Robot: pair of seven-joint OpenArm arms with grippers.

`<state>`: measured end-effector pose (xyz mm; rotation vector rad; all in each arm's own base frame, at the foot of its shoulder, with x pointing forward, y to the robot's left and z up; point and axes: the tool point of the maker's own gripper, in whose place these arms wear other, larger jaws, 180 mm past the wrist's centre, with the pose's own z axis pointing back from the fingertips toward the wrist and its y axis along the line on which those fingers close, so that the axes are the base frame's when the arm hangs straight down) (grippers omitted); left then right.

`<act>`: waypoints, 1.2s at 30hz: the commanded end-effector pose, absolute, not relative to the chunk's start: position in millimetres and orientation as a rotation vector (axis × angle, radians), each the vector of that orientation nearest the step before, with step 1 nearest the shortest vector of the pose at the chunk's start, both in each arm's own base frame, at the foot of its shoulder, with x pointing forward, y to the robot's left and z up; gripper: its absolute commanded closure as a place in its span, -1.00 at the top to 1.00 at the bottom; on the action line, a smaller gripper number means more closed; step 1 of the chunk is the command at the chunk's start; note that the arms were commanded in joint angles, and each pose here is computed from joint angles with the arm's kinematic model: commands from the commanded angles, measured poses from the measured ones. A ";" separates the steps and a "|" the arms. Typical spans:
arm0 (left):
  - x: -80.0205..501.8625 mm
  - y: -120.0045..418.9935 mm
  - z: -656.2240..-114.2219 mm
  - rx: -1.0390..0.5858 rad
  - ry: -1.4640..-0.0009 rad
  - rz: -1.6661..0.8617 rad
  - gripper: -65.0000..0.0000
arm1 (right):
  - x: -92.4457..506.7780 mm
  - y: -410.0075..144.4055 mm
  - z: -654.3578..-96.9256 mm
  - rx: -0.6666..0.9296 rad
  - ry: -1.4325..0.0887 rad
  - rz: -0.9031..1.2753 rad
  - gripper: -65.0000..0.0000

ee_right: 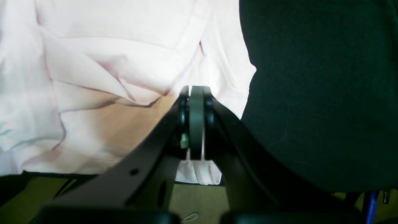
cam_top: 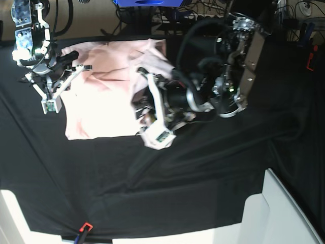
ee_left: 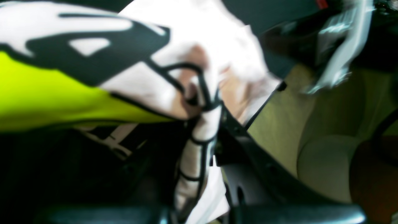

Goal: Fold the T-shirt properly
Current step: 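Grasp the folded shirt's edge with the left gripper and fold it over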

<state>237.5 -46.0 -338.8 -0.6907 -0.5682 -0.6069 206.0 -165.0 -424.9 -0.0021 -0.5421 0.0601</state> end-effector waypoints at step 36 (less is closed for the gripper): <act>260.6 -172.5 -377.9 -0.837 -0.369 -0.665 -1.00 | 218.4 -221.6 -400.7 -0.101 -0.630 -0.101 -1.00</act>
